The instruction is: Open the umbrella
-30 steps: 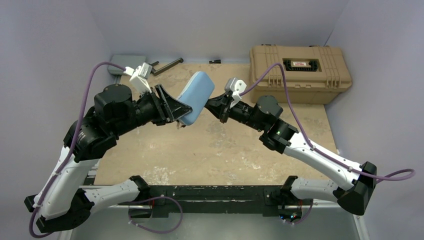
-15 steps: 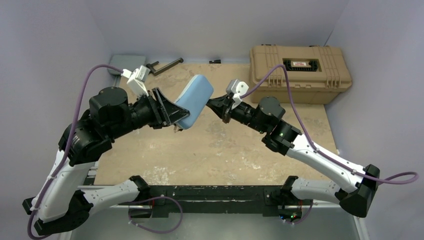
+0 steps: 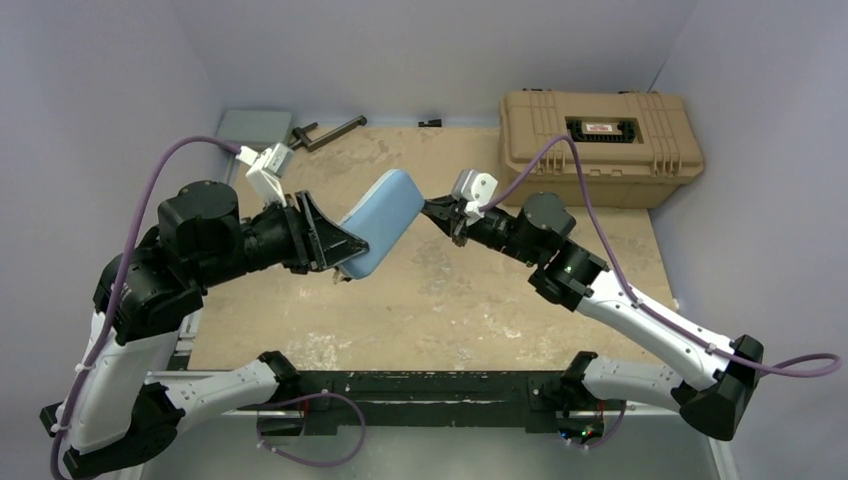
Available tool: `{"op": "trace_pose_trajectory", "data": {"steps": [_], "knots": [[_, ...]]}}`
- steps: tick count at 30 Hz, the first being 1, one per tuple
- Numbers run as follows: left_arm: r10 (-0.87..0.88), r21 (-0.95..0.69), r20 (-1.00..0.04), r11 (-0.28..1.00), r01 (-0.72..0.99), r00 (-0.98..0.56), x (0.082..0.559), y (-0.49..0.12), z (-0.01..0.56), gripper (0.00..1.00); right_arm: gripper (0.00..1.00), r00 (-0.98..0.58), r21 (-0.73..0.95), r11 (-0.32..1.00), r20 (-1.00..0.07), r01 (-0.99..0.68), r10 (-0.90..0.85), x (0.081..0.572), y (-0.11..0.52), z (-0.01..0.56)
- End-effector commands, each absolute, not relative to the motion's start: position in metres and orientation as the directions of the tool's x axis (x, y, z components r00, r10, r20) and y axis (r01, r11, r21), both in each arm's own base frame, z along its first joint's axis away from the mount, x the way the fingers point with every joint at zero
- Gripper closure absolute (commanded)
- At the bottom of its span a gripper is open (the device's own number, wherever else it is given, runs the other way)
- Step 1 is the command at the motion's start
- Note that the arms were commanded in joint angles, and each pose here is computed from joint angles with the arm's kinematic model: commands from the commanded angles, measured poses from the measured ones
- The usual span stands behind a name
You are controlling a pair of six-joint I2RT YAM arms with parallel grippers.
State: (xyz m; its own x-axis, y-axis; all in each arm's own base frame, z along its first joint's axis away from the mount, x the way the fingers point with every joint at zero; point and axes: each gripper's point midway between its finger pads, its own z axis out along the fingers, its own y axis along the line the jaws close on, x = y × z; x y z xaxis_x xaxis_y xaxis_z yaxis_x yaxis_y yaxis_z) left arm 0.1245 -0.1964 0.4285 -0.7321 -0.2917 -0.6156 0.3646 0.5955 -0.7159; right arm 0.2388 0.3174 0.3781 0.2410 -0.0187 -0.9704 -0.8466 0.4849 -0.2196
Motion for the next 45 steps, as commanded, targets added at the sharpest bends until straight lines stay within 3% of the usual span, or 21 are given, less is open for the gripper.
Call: {"op": "trace_pose_trajectory", "data": {"steps": [1, 11, 29, 36, 45], "knots": [[-0.211, -0.695, -0.640, 0.569, 0.439, -0.739, 0.101, -0.189, 0.438, 1.00, 1.00, 0.379, -0.361, 0.498, -0.923, -0.789, -0.067, 0.241, 0.301, 0.395], [-0.044, -0.668, -0.592, 0.585, 0.460, -0.805, 0.078, -0.188, 0.411, 1.00, 1.00, 0.512, -0.549, 0.406, -0.834, -0.731, -0.205, 0.233, 0.292, 0.382], [0.184, -0.674, -0.471, 0.556, 0.486, -0.863, 0.060, -0.205, 0.356, 1.00, 1.00, 0.621, -0.684, 0.393, -0.726, -0.614, -0.295, 0.244, 0.285, 0.393], [0.261, -0.688, -0.403, 0.546, 0.478, -0.877, 0.052, -0.209, 0.332, 1.00, 1.00, 0.716, -0.800, 0.219, -0.598, -0.558, -0.361, 0.228, 0.289, 0.378], [0.358, -0.704, -0.337, 0.518, 0.486, -0.871, 0.044, -0.218, 0.319, 1.00, 1.00, 0.707, -0.800, 0.269, -0.599, -0.535, -0.376, 0.227, 0.279, 0.378]]}}
